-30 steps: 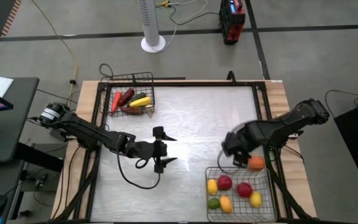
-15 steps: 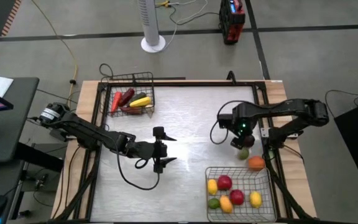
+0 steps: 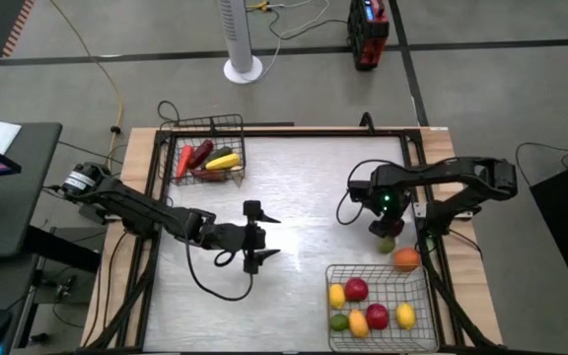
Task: Sort produce into baskets
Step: Put the apple into the gold wire basket
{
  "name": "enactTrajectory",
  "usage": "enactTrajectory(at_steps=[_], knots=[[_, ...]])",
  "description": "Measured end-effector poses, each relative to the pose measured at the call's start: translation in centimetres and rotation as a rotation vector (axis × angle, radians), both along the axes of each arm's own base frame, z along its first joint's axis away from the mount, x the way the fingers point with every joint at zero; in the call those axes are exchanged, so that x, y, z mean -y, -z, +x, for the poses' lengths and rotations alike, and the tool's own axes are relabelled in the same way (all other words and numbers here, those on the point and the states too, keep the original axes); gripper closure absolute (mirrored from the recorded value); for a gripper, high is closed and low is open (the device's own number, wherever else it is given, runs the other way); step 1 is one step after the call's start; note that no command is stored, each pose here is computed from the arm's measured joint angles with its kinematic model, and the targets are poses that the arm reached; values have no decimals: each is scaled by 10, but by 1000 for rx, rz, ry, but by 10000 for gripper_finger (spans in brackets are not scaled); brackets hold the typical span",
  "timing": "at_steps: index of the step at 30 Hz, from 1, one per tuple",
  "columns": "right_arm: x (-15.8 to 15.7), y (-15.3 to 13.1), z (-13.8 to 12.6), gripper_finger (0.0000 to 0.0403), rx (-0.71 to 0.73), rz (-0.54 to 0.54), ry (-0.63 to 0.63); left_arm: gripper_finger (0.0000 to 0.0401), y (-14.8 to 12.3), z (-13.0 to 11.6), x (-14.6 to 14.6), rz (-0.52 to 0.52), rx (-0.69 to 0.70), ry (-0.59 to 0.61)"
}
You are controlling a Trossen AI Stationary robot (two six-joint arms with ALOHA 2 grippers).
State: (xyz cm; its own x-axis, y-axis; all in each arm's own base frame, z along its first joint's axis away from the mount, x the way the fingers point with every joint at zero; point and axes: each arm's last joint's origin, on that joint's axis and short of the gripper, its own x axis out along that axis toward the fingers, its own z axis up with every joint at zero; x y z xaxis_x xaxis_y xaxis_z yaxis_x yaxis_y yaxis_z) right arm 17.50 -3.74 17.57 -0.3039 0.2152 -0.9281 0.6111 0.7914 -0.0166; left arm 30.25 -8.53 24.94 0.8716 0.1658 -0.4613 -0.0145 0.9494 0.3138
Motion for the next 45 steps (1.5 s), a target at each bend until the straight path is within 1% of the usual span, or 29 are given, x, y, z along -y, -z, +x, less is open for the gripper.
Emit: enactTrajectory(at_steps=[3, 7, 14, 19, 21, 24, 27, 30, 33, 35, 37, 39, 45], knots=[[1, 8, 4, 26, 0, -6, -7, 56, 0, 0, 0, -6, 1, 9], [2, 17, 8, 34, -40, 9, -28, 56, 0, 0, 0, -6, -1, 8], [2, 20, 11, 69, -43, 28, -76, 56, 0, 0, 0, -9, -3, 15], [4, 0, 24, 71, 71, -1, -97, 56, 0, 0, 1, -18, -5, 30], [2, -14, 28, 70, 117, -9, -111, 56, 0, 0, 1, -20, -5, 29], [-5, -41, 37, 70, 241, -9, -142, 56, 0, 0, 1, -34, -4, 21], [-18, -72, 42, 70, 374, -5, -179, 56, 1, 0, 1, -47, -10, 15], [-34, -101, 41, 70, 516, -17, -217, 56, 2, -1, 1, -59, -16, 7], [-54, -120, 37, 70, 661, -7, -262, 56, 2, -1, 1, -66, -20, 2], [-70, -127, 33, 70, 726, 21, -297, 56, 2, -2, 1, -71, -25, -2], [-86, -132, 27, 70, 759, 53, -324, 56, 3, -2, 0, -70, -32, -3], [-102, -133, 22, 70, 762, 88, -339, 56, 4, -2, 0, -68, -37, -3], [-150, -129, 9, 70, 693, 177, -347, 56, 3, -2, 0, -59, -34, 1]])
